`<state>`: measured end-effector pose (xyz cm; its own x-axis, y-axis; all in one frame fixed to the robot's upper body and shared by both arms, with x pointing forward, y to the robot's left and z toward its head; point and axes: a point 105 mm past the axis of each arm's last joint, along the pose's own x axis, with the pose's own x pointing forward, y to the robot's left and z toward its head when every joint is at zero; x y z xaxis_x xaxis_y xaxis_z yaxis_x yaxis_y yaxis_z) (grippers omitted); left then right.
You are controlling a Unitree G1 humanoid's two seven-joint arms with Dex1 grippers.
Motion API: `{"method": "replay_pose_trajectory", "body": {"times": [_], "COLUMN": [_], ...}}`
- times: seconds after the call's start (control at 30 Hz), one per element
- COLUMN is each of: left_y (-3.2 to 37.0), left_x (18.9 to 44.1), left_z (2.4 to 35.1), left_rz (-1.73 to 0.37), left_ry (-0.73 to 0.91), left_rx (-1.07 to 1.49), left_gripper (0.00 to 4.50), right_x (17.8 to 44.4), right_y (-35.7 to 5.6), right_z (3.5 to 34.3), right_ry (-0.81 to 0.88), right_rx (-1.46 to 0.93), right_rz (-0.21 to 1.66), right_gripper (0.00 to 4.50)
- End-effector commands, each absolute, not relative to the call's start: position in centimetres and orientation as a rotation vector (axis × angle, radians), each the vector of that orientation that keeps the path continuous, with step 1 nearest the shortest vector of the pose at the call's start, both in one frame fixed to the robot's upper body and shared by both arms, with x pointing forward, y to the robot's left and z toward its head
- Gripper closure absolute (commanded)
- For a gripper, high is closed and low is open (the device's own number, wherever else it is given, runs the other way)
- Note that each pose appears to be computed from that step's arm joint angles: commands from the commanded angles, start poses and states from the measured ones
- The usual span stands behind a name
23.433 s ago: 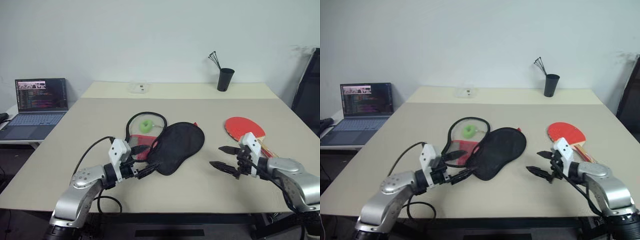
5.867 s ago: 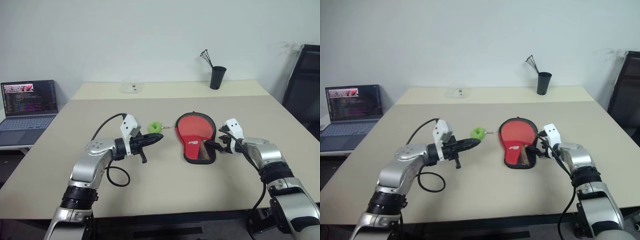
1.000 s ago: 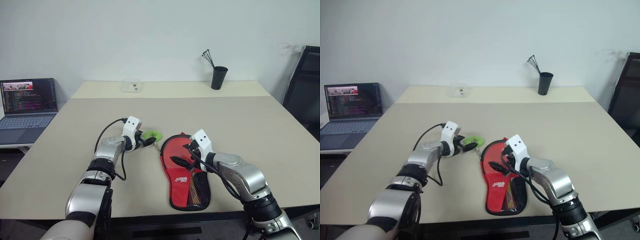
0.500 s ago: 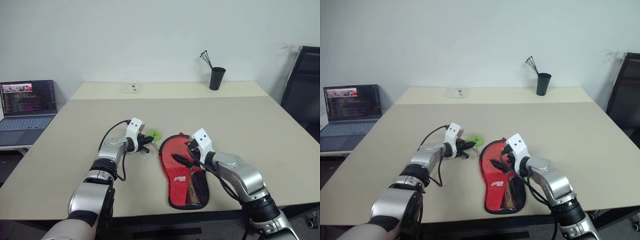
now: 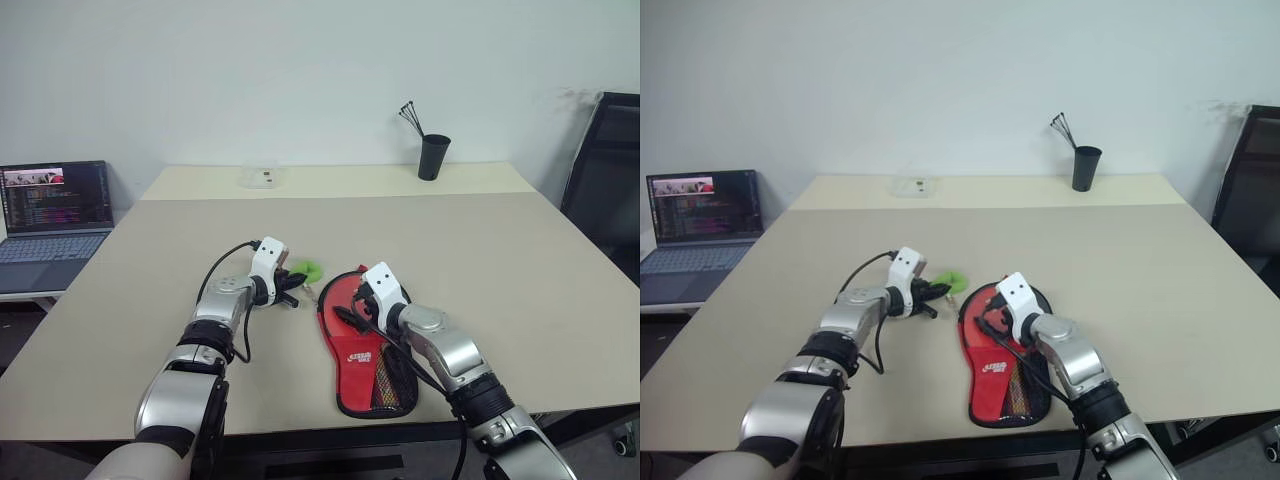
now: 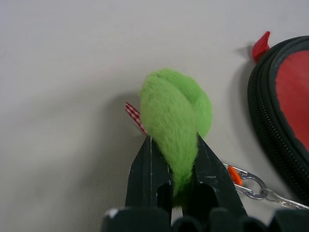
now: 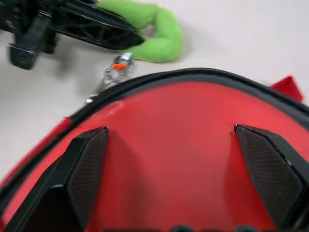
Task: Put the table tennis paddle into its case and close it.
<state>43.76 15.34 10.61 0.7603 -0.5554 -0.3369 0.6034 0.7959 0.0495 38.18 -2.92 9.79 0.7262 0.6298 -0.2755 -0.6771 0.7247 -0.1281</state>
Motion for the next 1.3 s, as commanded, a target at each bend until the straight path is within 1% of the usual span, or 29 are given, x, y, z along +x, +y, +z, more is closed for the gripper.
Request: {"method": "replay_pose_trajectory", "body": {"times": [0.03, 0.17, 0.27, 0.37, 0.53, 0.73, 0.87, 1.1, 1.3], "left_y": [16.2, 16.6, 15.7, 14.6, 13.9, 12.1, 10.0, 5.4, 2.7], "left_x": [44.2, 44.7, 45.6, 46.1, 46.7, 47.4, 47.8, 47.8, 47.3], "left_z": [11.6, 12.1, 13.2, 13.8, 14.2, 15.2, 16.7, 20.1, 21.1], "left_rz": [-0.615, -0.598, -0.585, -0.581, -0.547, -0.516, -0.493, -0.503, -0.533], "left_ry": [0.294, 0.288, 0.259, 0.248, 0.235, 0.174, 0.088, -0.107, -0.208], "left_rx": [0.255, 0.361, 0.460, 0.557, 0.681, 0.923, 1.052, 1.235, 1.352], "left_gripper": [4.49, 4.49, 4.49, 4.49, 4.49, 4.49, 4.49, 4.49, 4.49], "right_x": [38.0, 37.1, 36.5, 36.4, 36.2, 35.0, 33.8, 32.2, 31.6], "right_y": [-4.6, -5.1, -4.7, -4.1, -3.4, -2.9, -2.8, -2.5, -2.4], "right_z": [8.2, 7.7, 7.2, 7.0, 6.9, 5.0, 3.7, 2.7, 2.4], "right_ry": [0.294, 0.332, 0.356, 0.371, 0.382, 0.443, 0.484, 0.521, 0.531], "right_rx": [-0.251, -0.237, -0.237, -0.228, -0.217, -0.216, -0.227, -0.222, -0.216], "right_rz": [0.693, 0.722, 0.744, 0.749, 0.762, 0.799, 0.827, 0.849, 0.849], "right_gripper": [0.00, 0.00, 0.00, 0.00, 0.00, 0.00, 0.00, 0.00, 0.00]}}
